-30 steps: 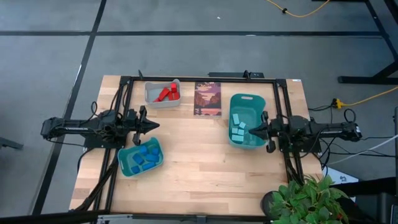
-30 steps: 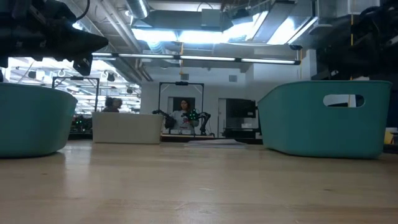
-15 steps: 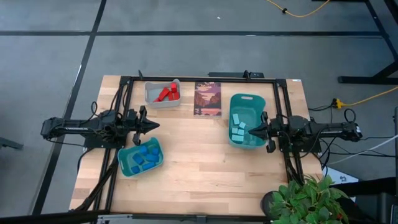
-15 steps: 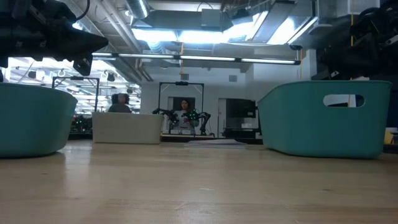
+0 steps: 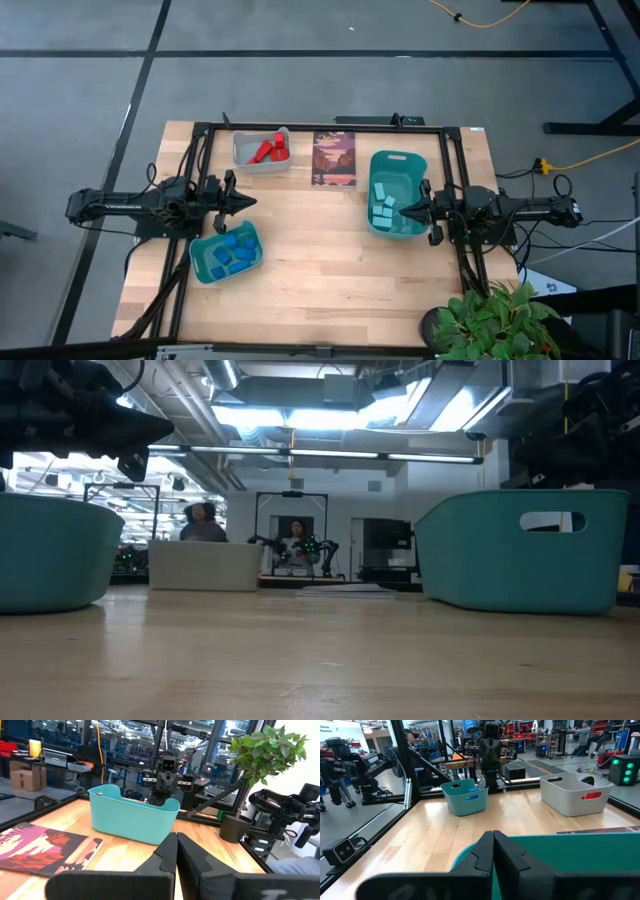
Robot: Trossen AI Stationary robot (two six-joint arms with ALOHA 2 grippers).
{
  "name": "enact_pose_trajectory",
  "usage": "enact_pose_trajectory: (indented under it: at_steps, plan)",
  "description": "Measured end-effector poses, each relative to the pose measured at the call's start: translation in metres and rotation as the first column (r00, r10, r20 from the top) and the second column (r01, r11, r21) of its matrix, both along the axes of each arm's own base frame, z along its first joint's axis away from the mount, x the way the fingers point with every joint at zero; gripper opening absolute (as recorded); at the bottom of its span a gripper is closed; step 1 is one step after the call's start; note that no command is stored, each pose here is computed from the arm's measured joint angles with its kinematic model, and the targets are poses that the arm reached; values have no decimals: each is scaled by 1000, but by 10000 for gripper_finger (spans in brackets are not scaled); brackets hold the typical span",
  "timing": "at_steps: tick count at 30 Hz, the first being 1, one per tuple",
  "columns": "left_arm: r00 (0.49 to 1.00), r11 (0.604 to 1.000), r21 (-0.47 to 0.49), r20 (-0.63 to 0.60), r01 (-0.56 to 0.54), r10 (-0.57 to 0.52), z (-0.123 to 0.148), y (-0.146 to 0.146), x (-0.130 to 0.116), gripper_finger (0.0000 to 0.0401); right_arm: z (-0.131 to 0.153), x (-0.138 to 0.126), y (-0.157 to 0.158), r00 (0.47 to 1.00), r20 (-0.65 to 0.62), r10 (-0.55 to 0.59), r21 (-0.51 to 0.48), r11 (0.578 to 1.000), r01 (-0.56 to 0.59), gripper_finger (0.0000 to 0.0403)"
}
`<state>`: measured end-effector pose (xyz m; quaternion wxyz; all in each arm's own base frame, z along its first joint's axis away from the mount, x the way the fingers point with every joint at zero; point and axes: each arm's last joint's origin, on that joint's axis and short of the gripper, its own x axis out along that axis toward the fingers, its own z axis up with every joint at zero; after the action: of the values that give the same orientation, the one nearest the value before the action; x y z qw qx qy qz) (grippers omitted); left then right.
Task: Sort & place blocks by color
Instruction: Return To Home Position
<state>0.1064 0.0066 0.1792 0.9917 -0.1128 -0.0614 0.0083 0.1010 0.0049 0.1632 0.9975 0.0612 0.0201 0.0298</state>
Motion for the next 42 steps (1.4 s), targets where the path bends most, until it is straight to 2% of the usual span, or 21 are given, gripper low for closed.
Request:
enact_pose_trajectory:
  at_steps: [42]
  plan:
    - [1000,1000,0,0,0,0,0,0,0,0,0,0,0,1000,1,-1,0,1000,1,15]
